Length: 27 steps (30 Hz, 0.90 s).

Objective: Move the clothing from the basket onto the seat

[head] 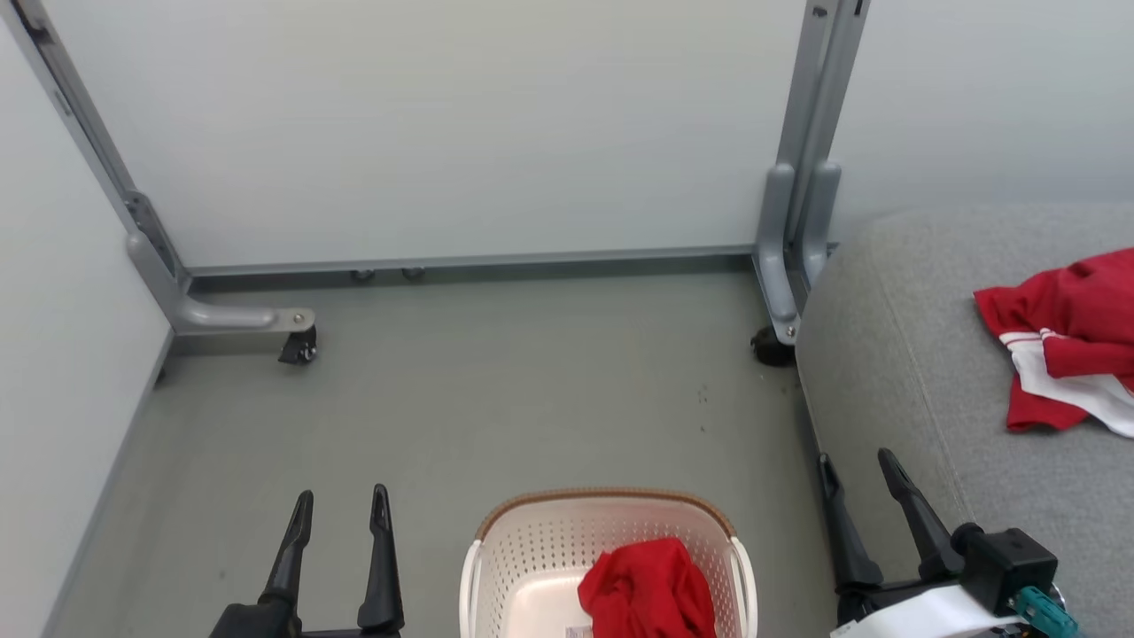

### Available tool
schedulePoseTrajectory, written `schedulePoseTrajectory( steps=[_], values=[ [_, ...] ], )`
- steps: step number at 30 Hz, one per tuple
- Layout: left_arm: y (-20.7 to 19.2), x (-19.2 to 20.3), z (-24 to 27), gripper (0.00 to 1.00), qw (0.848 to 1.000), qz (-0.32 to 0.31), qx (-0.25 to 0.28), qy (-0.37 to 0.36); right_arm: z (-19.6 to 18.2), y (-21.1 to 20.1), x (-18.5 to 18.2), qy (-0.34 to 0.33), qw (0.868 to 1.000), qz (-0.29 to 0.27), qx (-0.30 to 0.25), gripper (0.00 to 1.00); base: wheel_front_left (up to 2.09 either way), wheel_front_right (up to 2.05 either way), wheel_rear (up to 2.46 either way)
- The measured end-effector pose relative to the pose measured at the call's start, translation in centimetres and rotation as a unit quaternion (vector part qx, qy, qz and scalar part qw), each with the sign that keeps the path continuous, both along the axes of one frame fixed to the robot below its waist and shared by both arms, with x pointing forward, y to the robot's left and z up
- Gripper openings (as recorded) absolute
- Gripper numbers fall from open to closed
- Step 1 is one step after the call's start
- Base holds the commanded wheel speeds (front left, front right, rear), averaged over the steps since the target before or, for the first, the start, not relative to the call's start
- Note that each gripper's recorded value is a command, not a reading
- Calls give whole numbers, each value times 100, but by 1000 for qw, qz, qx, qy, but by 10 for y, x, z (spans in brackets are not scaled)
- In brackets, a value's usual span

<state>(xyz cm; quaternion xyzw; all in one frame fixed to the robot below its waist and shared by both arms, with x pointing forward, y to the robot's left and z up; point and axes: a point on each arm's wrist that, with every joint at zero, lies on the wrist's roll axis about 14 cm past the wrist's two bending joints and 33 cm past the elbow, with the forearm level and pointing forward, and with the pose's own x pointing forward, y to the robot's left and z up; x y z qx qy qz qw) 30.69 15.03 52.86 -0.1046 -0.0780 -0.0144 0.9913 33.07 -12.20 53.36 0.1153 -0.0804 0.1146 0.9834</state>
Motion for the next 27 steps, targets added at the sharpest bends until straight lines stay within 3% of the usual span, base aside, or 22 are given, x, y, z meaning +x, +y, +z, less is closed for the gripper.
schedulePoseTrajectory(
  steps=[10, 27],
  values=[
    [6, -20, 19, 100, 999, 13, 20, -39, -13, -2, -18, 15, 1000, 0, -17, 100, 0, 0, 0],
    [-2, -17, 1, 100, 999, -11, 37, -12, -23, -12, -17, 30, 999, -16, -20, 100, 0, 0, 0]
  ],
)
